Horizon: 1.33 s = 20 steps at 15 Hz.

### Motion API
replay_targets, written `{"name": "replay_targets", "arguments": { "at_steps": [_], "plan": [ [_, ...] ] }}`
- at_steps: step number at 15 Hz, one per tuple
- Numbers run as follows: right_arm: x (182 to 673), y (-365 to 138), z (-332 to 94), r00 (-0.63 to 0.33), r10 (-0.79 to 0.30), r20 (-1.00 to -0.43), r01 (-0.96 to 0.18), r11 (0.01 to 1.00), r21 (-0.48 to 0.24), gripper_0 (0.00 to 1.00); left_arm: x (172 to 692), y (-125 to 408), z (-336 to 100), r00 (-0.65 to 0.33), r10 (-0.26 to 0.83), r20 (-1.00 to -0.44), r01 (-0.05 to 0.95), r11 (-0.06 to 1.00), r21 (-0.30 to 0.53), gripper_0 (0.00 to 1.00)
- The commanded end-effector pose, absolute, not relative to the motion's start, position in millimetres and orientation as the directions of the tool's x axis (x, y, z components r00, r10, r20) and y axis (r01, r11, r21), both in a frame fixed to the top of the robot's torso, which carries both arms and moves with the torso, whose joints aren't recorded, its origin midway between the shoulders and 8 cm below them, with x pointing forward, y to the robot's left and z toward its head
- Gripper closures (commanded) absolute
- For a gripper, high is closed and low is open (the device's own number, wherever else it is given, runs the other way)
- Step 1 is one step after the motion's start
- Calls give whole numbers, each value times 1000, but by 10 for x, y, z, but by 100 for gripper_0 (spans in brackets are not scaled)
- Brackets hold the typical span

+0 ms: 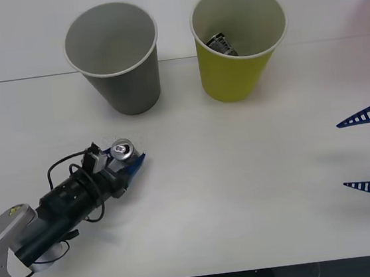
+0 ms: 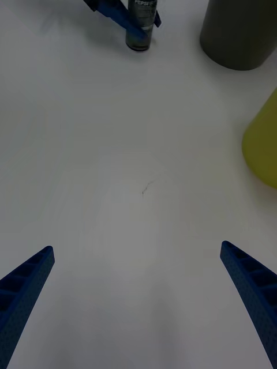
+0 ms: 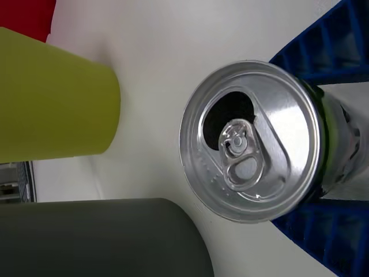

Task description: Put the can into the green bin and the plastic bottle into the gray bin

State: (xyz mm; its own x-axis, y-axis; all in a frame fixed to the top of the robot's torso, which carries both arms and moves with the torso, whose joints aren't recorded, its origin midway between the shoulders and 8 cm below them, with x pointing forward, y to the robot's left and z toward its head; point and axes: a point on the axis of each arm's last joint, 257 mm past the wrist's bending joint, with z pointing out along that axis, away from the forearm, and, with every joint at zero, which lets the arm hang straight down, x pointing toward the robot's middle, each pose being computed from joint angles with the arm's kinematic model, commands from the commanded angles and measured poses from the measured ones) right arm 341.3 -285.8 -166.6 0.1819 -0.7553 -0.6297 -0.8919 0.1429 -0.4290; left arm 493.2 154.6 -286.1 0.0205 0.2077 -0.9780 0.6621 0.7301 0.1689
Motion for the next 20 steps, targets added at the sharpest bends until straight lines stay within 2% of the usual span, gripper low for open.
{"name": "replay_targets", "arguments": {
  "at_steps": [1, 8, 11, 16, 20],
  "plan": [
    [3413, -2858, -1666, 182, -755, -630, -892, 143, -429, 0, 4929, 1567, -2862, 22, 214, -977, 663, 728, 174, 100],
    [3413, -2858, -1666, 182, -755, -630, -892, 143, -429, 0, 4782, 1619, -2789, 46, 217, -975, 720, 669, 183, 100],
    [3413, -2858, -1666, 182, -755, -630, -892, 143, -429, 0, 4621, 1711, -2680, 9, 208, -978, 769, 624, 140, 100],
    [3413, -2858, -1666, 182, -755, -630, -892, 143, -429, 0, 4260, 1866, -2245, -49, 259, -965, 844, 527, 99, 100],
    [3413, -2858, -1666, 182, -755, -630, -892, 143, -429, 0, 4049, 1918, -1838, -113, 310, -944, 849, 523, 70, 100]
  ]
}}
